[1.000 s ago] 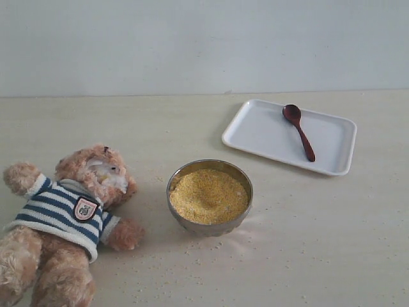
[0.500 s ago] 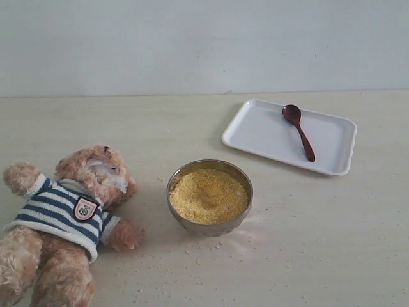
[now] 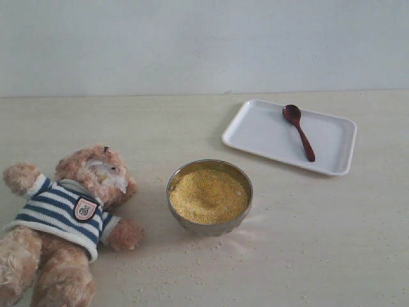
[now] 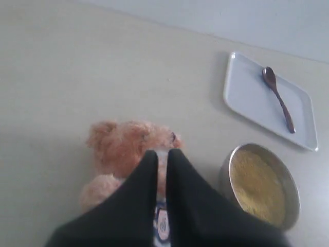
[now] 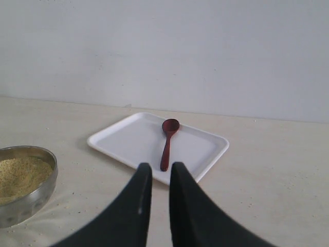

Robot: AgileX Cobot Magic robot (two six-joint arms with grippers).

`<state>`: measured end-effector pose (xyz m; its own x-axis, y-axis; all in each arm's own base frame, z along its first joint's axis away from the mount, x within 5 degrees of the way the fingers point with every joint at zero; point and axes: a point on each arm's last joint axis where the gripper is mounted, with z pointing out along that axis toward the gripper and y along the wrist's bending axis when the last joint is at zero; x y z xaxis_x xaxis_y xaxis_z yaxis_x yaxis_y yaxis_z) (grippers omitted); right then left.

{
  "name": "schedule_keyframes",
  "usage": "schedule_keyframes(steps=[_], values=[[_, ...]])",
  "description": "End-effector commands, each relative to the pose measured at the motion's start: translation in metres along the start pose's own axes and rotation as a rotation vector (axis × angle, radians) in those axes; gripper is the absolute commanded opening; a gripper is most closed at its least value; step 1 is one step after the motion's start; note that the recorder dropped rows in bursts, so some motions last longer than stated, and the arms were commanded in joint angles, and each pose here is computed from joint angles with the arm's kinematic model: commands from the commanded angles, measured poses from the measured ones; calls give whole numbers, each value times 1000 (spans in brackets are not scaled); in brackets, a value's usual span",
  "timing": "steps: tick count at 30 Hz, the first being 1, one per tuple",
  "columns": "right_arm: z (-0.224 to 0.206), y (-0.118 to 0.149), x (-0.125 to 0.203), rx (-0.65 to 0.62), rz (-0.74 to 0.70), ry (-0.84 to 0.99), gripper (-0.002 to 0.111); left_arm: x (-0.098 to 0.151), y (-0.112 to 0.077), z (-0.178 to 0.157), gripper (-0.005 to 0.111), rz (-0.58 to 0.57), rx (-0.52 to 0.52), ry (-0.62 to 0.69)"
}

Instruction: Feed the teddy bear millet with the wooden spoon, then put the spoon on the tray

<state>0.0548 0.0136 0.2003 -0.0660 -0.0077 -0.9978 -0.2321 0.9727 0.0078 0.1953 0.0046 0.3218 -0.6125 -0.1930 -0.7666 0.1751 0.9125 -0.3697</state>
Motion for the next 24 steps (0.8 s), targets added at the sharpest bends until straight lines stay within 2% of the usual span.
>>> schedule_keyframes(steps=[1, 6, 12, 17, 20, 24], values=[[0, 0, 0, 4, -7, -7, 15, -10, -29, -28, 6, 144, -37, -234], [0, 0, 0, 4, -7, -7, 15, -11, -65, -69, 6, 253, 24, -492], [0, 0, 0, 4, -7, -7, 15, 5, -85, -110, 6, 314, 114, -635], [0, 0, 0, 4, -7, -7, 15, 36, -74, -112, 6, 303, 92, -668], [0, 0, 0, 4, -7, -7, 15, 62, -57, -101, 6, 269, 35, -688], [0, 0, 0, 4, -7, -7, 15, 105, -40, -85, 6, 259, 21, -658]])
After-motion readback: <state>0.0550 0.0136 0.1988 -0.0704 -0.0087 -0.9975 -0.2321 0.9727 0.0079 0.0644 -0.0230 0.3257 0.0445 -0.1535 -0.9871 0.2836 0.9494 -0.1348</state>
